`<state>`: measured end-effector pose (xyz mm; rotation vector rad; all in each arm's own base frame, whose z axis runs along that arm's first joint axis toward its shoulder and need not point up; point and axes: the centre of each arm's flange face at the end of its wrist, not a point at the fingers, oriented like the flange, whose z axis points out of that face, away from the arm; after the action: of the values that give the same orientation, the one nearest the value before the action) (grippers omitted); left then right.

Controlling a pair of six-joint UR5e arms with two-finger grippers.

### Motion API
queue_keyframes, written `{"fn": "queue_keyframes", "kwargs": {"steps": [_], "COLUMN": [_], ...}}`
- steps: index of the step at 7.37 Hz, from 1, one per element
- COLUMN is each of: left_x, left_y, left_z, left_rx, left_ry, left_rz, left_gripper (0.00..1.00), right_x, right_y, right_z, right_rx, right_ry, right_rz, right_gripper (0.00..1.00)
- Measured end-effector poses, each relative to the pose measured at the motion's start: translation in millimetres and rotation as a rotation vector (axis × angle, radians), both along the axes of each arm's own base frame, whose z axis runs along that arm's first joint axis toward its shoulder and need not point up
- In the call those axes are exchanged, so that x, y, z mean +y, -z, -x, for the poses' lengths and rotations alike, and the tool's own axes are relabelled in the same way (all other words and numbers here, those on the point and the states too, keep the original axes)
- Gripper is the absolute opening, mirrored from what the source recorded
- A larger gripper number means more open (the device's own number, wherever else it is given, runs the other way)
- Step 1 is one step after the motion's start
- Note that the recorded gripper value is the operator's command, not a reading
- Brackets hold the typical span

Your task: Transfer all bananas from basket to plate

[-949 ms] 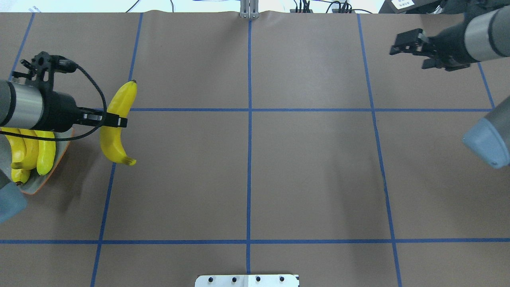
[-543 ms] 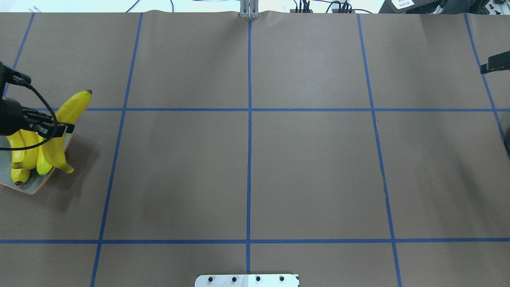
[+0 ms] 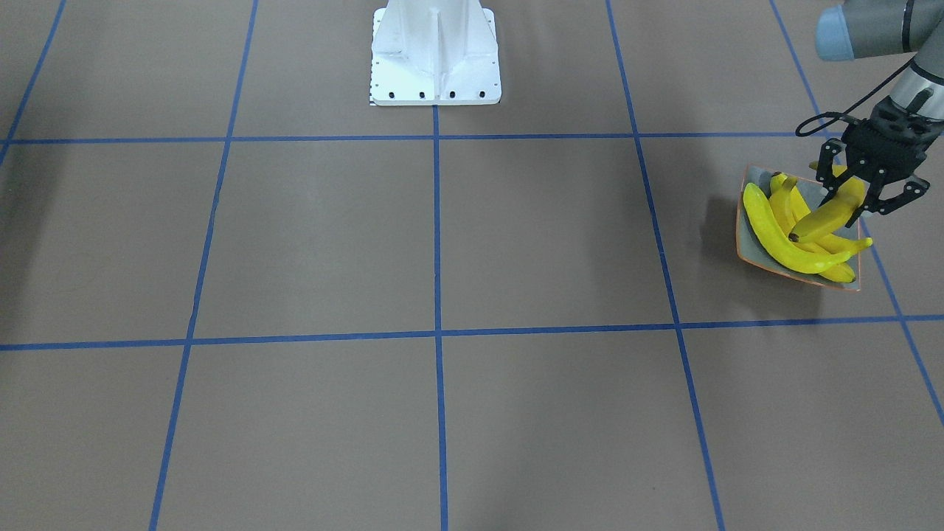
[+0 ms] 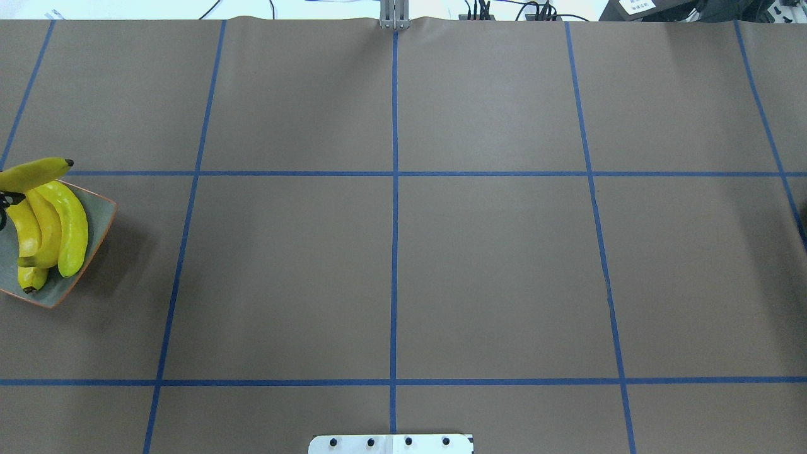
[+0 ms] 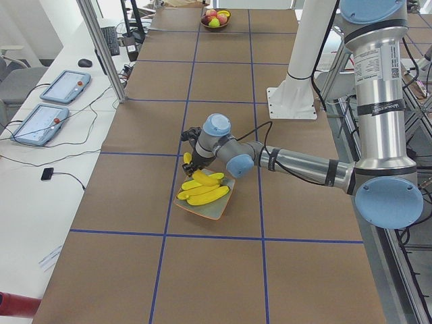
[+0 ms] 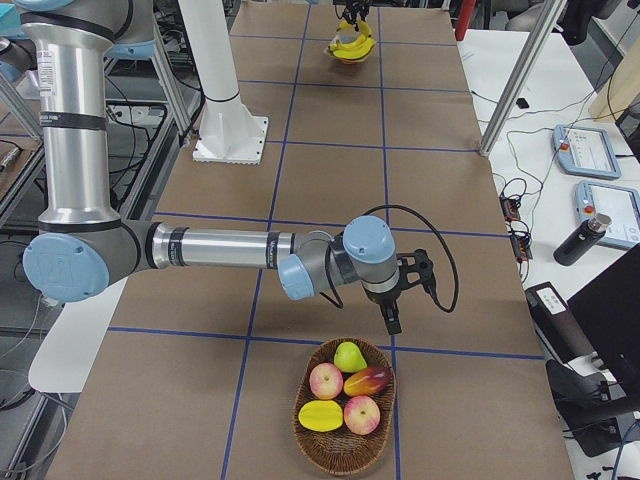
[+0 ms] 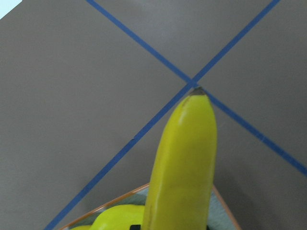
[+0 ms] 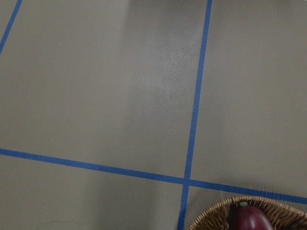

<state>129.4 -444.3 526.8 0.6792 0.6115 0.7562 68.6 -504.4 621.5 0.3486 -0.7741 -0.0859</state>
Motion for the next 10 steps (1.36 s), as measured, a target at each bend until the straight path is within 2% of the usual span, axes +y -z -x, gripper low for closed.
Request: {"fn": "queue_keyframes", "kwargs": {"steps": [1, 2, 4, 5, 8, 9, 10], "left_x": [-4, -6, -8, -8, -4, -4, -4], "left_y": [-13, -22, -30, -30, -27, -27, -26], "left_z": [-1, -3, -7, -9, -13, -14, -14], "left_rx": [-0.021, -0.034, -0.039, -0.026, 0.021, 0.024, 0.028], "left_ry": [-0.019, -0.037, -0.060, -0.076, -0.120, -0.123, -0.125], "left_rz": [-0.007, -0.010, -0.004, 0.005, 0.022, 0.022, 0.023], "left_gripper": [0.00, 0.12, 0.50, 0.61, 0.72, 0.89, 0.99], "right_x": [3, 7, 9, 9, 9, 9, 9], "right_y": [-14, -24, -30, -31, -31, -30, -30], "right_z": [-12, -23, -31, -32, -34, -35, -35], "right_rx": [0.016, 0.029, 0.038, 0.039, 0.041, 0.041, 0.041], "right_ry": [0.025, 0.039, 0.045, 0.045, 0.042, 0.041, 0.041], "right_rz": [-0.023, -0.038, -0.048, -0.050, -0.052, -0.052, -0.053], "right_gripper": [1.00, 1.00, 1.00, 1.00, 1.00, 1.00, 1.00]}}
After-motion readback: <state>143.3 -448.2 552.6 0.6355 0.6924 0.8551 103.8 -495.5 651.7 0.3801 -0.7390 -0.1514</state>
